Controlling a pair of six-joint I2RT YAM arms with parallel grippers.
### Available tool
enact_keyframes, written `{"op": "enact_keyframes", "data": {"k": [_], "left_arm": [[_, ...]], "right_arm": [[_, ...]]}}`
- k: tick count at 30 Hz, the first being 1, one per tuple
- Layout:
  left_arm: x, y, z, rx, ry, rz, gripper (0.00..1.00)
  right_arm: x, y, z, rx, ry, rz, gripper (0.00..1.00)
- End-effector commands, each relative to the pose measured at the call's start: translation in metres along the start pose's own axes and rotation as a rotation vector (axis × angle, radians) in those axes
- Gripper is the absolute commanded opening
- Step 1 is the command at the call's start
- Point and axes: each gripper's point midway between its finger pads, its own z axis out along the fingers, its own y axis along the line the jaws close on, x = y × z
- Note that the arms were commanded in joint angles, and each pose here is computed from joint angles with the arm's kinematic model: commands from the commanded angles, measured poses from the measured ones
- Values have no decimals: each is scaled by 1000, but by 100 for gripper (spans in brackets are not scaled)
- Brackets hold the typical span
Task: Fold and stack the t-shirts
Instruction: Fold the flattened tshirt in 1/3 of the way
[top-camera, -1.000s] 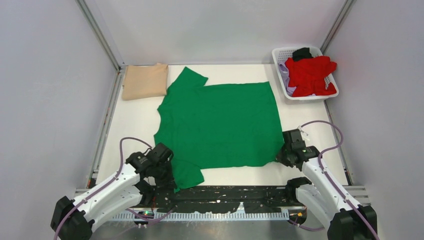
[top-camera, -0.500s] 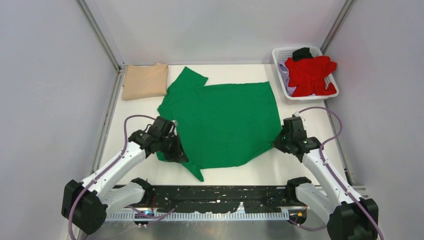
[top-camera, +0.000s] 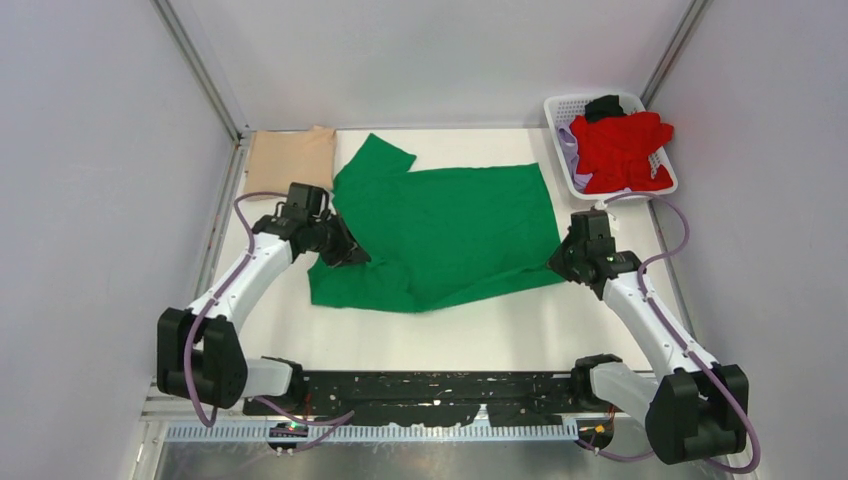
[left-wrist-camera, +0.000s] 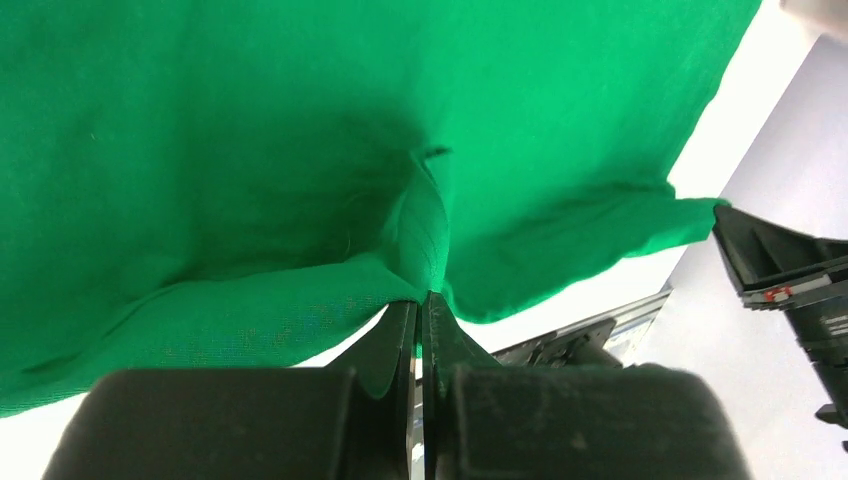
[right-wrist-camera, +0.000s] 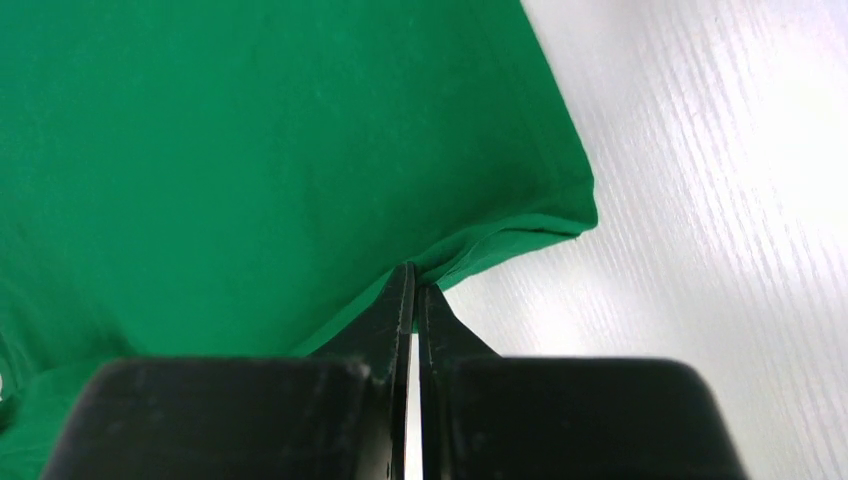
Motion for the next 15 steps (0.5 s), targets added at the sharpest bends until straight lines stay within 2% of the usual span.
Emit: {"op": "enact_keyframes", "data": {"k": [1,8,15], "left_arm": [[-38,-27,-13,110,-96,31,0],[-75,-37,-31,110,-224,120,0],[-103,-32,-30,61,-283,151,0]], "right_arm": [[-37,19,0,-50,-96,21,5],[-55,21,9,-26,-98,10,5],[-66,22,21,-11,-93,17,5]]}}
